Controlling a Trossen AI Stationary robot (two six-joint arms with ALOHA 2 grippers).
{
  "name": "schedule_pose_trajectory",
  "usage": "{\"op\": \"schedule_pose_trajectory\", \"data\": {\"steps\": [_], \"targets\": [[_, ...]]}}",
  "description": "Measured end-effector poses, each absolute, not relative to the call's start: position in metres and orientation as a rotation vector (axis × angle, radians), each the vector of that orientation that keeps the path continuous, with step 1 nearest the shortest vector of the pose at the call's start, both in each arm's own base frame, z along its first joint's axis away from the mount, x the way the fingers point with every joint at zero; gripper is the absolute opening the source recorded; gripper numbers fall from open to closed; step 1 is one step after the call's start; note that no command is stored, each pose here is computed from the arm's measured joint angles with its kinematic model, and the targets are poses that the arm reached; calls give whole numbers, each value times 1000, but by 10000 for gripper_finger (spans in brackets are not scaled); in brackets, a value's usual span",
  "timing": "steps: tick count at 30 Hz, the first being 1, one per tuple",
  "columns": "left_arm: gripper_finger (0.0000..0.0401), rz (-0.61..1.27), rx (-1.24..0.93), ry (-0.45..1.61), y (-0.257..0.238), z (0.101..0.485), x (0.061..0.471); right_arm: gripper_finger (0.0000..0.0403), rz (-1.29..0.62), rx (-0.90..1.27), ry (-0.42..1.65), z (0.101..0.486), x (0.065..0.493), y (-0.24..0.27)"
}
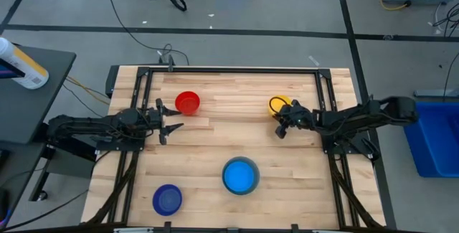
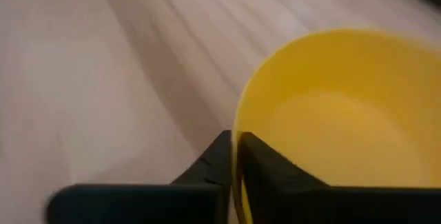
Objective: Nest bowls inside each other
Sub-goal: Stack the yellow bowl on top of the light blue bowl
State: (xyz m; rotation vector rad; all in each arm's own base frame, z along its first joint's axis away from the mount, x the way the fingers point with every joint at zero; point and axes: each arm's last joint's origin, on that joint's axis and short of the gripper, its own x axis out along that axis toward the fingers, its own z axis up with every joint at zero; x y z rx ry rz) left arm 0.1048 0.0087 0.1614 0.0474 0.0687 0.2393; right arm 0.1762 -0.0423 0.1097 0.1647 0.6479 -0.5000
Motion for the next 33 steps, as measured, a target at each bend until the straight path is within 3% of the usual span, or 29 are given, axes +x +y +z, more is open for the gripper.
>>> {"op": "schedule_pose_trajectory", "data": {"steps": [19,33], "targets": [[231,239,45,72,9,161,105,4,-237,111,249,144,202,-7],[231,246,45,72,9,161,105,4,-31,68,169,185,239,62]]}}
